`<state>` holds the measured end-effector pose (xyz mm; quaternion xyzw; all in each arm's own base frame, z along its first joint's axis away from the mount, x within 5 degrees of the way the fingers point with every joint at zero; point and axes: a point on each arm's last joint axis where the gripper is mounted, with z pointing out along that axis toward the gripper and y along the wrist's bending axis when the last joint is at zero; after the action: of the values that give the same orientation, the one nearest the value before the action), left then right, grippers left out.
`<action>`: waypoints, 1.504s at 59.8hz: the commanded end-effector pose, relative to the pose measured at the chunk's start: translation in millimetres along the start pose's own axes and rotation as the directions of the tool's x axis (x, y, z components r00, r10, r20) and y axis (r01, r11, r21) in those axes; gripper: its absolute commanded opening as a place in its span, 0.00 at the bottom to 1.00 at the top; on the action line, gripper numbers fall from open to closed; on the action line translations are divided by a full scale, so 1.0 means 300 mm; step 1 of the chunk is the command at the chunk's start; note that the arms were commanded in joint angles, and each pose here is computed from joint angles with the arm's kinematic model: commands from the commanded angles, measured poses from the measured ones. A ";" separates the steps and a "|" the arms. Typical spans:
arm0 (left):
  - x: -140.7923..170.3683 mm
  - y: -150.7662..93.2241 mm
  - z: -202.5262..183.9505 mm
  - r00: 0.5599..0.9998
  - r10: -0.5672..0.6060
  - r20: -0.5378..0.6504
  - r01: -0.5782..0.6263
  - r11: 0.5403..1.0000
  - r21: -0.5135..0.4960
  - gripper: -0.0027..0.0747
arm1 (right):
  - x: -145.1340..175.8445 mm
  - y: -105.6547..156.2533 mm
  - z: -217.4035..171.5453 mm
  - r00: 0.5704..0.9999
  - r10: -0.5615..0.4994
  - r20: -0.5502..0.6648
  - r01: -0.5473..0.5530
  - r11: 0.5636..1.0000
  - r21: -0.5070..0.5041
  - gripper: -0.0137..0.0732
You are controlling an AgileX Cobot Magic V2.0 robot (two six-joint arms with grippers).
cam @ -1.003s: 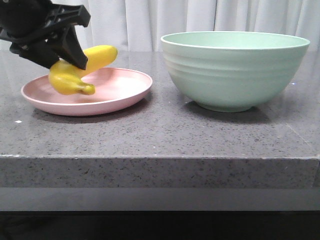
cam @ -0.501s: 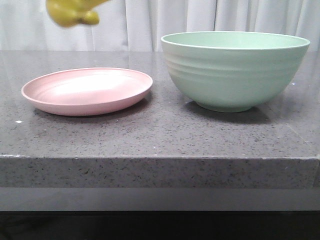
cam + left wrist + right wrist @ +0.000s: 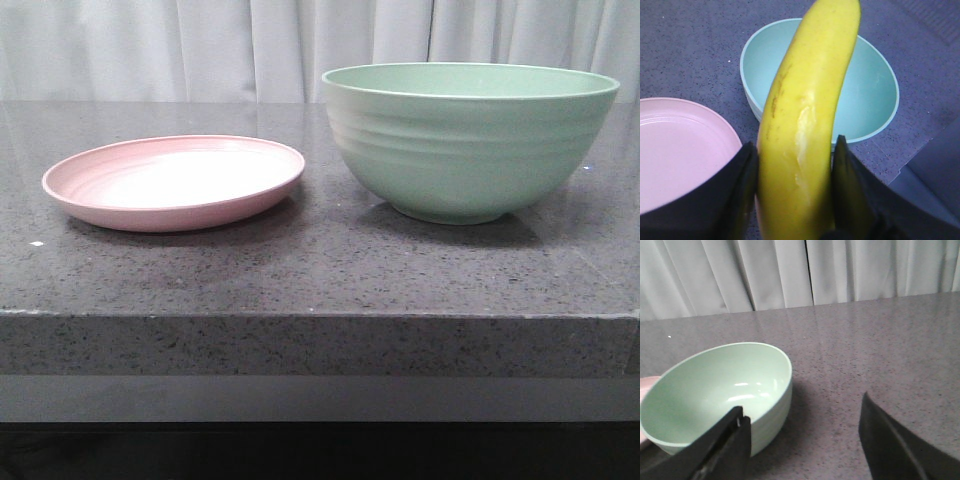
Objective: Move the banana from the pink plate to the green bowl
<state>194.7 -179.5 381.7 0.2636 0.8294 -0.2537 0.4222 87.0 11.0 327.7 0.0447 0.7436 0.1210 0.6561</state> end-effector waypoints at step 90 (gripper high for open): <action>-0.064 -0.022 -0.053 0.990 -0.003 0.138 0.000 1.000 0.024 0.17 | -0.161 0.529 0.559 0.899 0.285 -0.332 -0.406 0.828 -0.387 0.71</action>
<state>198.2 -176.8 381.4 0.2616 0.8299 -0.2396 0.4307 241.9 176.2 374.3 -0.0012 0.7823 0.4013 0.4764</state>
